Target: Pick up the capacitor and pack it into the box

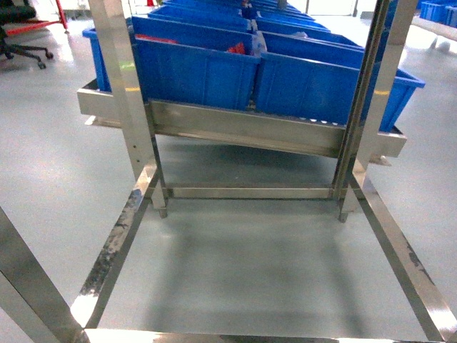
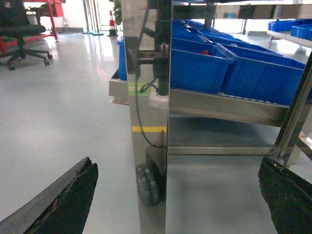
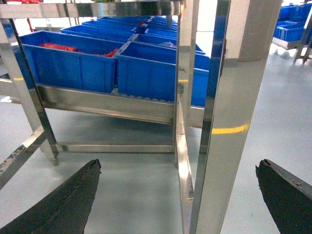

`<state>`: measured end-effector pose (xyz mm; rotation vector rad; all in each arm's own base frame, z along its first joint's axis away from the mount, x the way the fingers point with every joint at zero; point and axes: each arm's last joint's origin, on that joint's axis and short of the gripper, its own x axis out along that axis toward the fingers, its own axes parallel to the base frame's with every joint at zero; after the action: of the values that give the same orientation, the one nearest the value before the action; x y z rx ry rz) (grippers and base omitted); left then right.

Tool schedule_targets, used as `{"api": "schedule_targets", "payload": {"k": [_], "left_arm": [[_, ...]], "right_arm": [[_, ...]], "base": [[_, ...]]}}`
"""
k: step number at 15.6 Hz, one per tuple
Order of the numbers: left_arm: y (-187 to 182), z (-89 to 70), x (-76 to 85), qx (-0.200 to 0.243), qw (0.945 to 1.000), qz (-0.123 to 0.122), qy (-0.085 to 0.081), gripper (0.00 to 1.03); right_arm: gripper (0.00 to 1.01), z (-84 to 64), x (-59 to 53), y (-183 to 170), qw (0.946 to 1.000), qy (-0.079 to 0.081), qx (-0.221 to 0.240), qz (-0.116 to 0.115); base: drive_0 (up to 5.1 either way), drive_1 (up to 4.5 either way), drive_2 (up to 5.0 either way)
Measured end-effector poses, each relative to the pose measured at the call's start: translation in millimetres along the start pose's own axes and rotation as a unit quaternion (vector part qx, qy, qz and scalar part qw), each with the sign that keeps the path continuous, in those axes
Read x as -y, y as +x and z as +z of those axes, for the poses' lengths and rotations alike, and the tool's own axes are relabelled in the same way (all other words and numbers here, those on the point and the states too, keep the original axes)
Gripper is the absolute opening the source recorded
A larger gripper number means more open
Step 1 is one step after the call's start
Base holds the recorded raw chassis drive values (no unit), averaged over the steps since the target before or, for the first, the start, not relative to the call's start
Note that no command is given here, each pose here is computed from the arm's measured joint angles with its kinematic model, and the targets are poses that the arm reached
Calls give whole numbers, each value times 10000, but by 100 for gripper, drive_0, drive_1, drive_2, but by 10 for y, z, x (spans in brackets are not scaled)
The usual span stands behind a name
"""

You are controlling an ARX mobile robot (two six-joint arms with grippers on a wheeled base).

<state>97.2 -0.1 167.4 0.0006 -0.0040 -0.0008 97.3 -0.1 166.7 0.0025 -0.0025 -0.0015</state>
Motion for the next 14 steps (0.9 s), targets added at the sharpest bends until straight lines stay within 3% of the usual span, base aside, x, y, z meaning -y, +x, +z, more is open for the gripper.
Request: {"api": "schedule_targets", "payload": {"k": [14], "left_arm": [[0,0,0,2,10000,0,2,98]], "right_arm": [[98,0,0,0,10000,2,0,0]], "base": [[0,0,0]]}}
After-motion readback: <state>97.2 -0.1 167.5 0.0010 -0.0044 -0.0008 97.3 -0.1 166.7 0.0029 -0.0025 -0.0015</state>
